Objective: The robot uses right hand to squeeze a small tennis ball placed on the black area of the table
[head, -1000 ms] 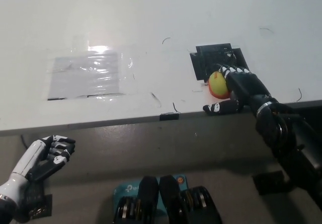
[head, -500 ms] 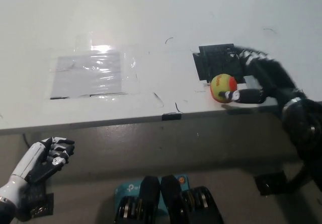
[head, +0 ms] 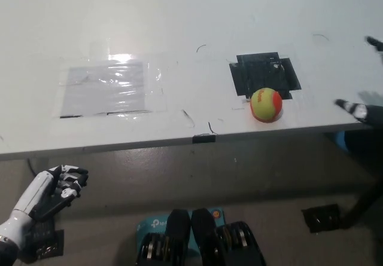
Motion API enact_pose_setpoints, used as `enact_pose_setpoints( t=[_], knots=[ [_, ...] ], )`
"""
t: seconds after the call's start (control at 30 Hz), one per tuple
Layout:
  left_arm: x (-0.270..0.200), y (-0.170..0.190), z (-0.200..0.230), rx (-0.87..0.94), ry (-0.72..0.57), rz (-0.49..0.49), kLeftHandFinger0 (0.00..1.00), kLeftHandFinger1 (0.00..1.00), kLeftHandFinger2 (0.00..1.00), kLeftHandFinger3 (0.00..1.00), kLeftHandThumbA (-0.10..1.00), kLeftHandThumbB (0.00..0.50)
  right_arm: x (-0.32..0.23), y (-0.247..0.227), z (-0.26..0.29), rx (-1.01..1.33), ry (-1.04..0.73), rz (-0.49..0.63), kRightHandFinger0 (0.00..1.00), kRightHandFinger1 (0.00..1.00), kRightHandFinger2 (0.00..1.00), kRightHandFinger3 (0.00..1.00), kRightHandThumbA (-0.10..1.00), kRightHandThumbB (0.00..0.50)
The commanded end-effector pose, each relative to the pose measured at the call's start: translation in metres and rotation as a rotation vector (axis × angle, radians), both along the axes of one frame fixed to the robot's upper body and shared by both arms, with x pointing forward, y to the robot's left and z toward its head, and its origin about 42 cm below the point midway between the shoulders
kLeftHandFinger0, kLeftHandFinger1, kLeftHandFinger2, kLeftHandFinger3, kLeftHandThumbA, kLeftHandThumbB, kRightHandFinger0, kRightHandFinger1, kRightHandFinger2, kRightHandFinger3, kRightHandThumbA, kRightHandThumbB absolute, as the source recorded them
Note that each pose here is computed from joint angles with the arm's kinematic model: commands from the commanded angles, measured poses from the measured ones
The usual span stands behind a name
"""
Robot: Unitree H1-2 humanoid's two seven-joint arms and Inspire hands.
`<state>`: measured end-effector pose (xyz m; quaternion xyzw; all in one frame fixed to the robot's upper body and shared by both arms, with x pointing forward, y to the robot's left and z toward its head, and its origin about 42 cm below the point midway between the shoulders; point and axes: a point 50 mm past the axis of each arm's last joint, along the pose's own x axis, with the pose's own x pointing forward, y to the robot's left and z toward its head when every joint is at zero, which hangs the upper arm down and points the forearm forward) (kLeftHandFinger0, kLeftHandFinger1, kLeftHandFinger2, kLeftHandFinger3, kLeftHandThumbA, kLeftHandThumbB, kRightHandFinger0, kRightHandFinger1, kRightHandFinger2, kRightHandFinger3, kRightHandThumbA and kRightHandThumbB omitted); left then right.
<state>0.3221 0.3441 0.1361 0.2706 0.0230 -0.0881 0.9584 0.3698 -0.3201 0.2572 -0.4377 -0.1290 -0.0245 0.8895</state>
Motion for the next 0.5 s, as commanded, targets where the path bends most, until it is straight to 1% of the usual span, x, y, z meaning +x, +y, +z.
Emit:
enact_pose_setpoints(
  t=[0.0, 0.03, 0.07, 0.1, 0.13, 0.17, 0.2, 0.23, 0.3, 0.33, 0.4, 0.43, 0.47],
  knots=[
    [0.002, 0.006, 0.012, 0.004, -0.043, 0.018, 0.43, 0.49, 0.59, 0.67, 0.67, 0.017, -0.028, -0.002, -0.02, 0.316, -0.124, -0.003, 0.39, 0.5, 0.85, 0.97, 0.03, 0.153],
    [0.003, 0.005, 0.01, 0.012, -0.05, 0.011, 0.41, 0.48, 0.59, 0.67, 0.69, 0.027, -0.037, -0.003, -0.047, 0.415, -0.096, -0.011, 0.27, 0.36, 0.69, 0.9, -0.04, 0.145],
    [0.004, 0.004, 0.01, 0.015, -0.054, 0.003, 0.39, 0.47, 0.59, 0.67, 0.71, 0.02, -0.043, -0.003, -0.071, 0.514, -0.062, -0.055, 0.21, 0.31, 0.6, 0.84, -0.04, 0.171],
    [0.003, 0.003, 0.01, 0.02, -0.058, -0.002, 0.39, 0.47, 0.59, 0.68, 0.72, 0.021, -0.048, -0.001, -0.089, 0.585, -0.039, -0.102, 0.18, 0.28, 0.56, 0.81, -0.02, 0.182],
    [0.004, 0.004, 0.01, 0.03, -0.059, 0.005, 0.38, 0.46, 0.59, 0.67, 0.72, 0.037, -0.05, 0.001, -0.1, 0.629, -0.037, -0.116, 0.17, 0.27, 0.55, 0.79, -0.03, 0.175],
    [0.003, 0.003, 0.008, 0.031, -0.062, -0.005, 0.37, 0.45, 0.57, 0.66, 0.74, 0.041, -0.053, 0.002, -0.11, 0.687, -0.036, -0.139, 0.16, 0.27, 0.55, 0.77, -0.05, 0.174],
    [0.003, 0.003, 0.008, 0.031, -0.059, -0.005, 0.37, 0.45, 0.57, 0.66, 0.74, 0.035, -0.054, 0.004, -0.121, 0.79, -0.029, -0.185, 0.16, 0.27, 0.53, 0.74, -0.07, 0.171],
    [0.003, 0.002, 0.007, 0.03, -0.055, -0.007, 0.37, 0.45, 0.57, 0.67, 0.74, 0.034, -0.056, 0.004, -0.126, 0.831, -0.025, -0.207, 0.16, 0.26, 0.52, 0.72, -0.09, 0.172],
    [0.002, 0.002, 0.006, 0.03, -0.054, -0.008, 0.37, 0.45, 0.57, 0.67, 0.73, 0.027, -0.057, 0.004, -0.133, 0.865, -0.022, -0.22, 0.14, 0.24, 0.5, 0.71, -0.1, 0.166],
    [0.001, 0.003, 0.005, 0.028, -0.056, -0.012, 0.36, 0.45, 0.58, 0.67, 0.71, 0.019, -0.057, 0.003, -0.14, 0.879, 0.0, -0.245, 0.11, 0.22, 0.46, 0.7, -0.08, 0.161],
    [0.0, 0.004, 0.005, 0.027, -0.056, -0.009, 0.36, 0.45, 0.58, 0.67, 0.71, 0.022, -0.056, 0.003, -0.141, 0.89, 0.006, -0.255, 0.1, 0.21, 0.44, 0.69, -0.09, 0.158],
    [0.001, 0.004, 0.005, 0.021, -0.052, -0.005, 0.37, 0.46, 0.58, 0.68, 0.7, 0.014, -0.055, 0.004, -0.14, 0.897, 0.012, -0.25, 0.1, 0.21, 0.41, 0.67, -0.05, 0.163],
    [0.001, 0.004, 0.005, 0.021, -0.052, -0.005, 0.37, 0.46, 0.58, 0.68, 0.7, 0.014, -0.055, 0.004, -0.14, 0.897, 0.012, -0.25, 0.1, 0.21, 0.41, 0.67, -0.05, 0.163]
  ],
)
